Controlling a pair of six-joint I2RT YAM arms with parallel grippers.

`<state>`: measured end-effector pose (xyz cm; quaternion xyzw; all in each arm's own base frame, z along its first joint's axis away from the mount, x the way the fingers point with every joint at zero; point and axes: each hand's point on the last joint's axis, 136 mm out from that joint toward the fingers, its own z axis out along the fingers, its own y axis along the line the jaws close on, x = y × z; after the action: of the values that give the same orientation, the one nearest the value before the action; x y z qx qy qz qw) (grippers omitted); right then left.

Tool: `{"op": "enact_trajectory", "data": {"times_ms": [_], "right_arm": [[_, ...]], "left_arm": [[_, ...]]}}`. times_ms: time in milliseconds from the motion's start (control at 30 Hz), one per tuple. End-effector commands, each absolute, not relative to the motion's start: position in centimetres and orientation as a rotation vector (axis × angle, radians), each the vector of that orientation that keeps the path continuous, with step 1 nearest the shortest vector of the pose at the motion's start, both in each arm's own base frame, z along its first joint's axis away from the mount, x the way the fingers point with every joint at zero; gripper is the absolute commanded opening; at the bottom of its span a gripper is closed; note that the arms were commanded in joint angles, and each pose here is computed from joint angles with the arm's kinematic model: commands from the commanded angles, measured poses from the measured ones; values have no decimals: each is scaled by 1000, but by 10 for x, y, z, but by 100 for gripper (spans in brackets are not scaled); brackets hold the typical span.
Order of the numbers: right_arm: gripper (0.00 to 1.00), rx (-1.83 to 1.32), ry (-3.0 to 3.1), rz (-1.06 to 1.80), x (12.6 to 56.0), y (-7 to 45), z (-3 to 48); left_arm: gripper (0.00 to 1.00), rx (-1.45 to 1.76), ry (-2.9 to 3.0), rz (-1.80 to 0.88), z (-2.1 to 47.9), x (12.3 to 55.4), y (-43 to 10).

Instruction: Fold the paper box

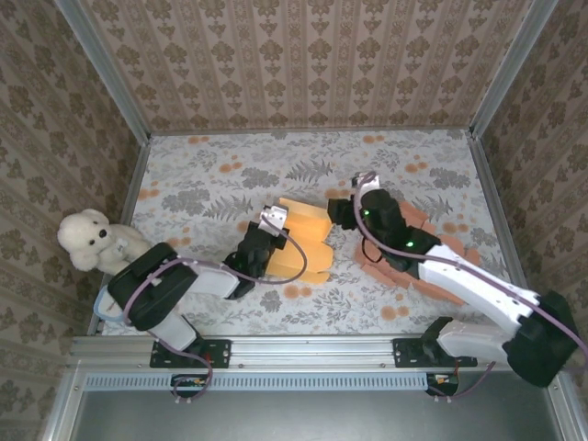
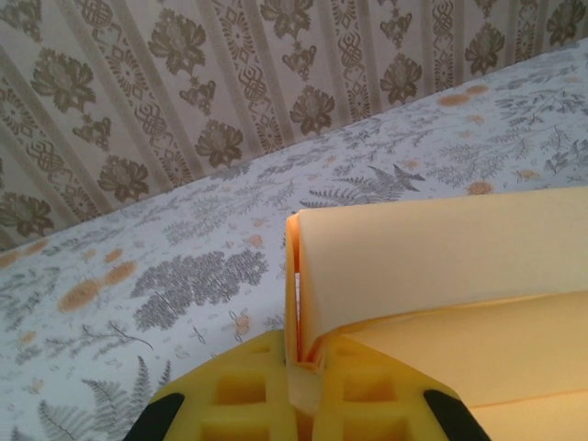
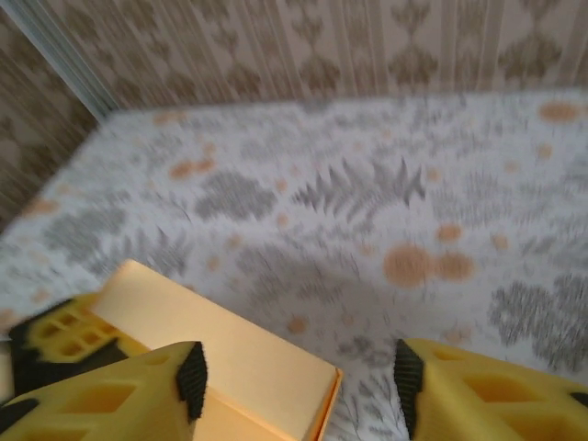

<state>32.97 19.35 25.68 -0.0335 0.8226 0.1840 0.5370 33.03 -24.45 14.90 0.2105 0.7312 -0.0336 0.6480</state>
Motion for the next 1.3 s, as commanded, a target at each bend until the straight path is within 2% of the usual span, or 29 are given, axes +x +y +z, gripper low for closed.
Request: {"op": "enact_trajectory", "data": {"times_ms": [0,67,133,267,400,500,767,1033,1267], "right_arm": [[68,-99,1944,422,313,171,287],[78,-121,1904,366,309,155,299],[82,-118,1897,267,308,134,299],[83,-87,1944,159,301,104,273],[83,-7,1903,217,296,97,259],[83,3,1883,255,292,98,260],[83,43,1873,243,291,92,257],[83,54,1871,229,289,88,255],[83,58,1869,236,289,87,256]], "left_arm": [[0,591,1739,-47,162,336,-245],[0,668,1738,-111,180,337,-247],[0,767,1716,-163,200,336,-249],[0,981,1705,-138,223,334,-240],[0,1195,1631,-174,231,321,-248],[0,1489,1530,-170,216,302,-261],[0,1928,1686,25,174,300,-241],[0,2160,1700,165,112,310,-247],[0,2227,1640,228,65,323,-267]]}}
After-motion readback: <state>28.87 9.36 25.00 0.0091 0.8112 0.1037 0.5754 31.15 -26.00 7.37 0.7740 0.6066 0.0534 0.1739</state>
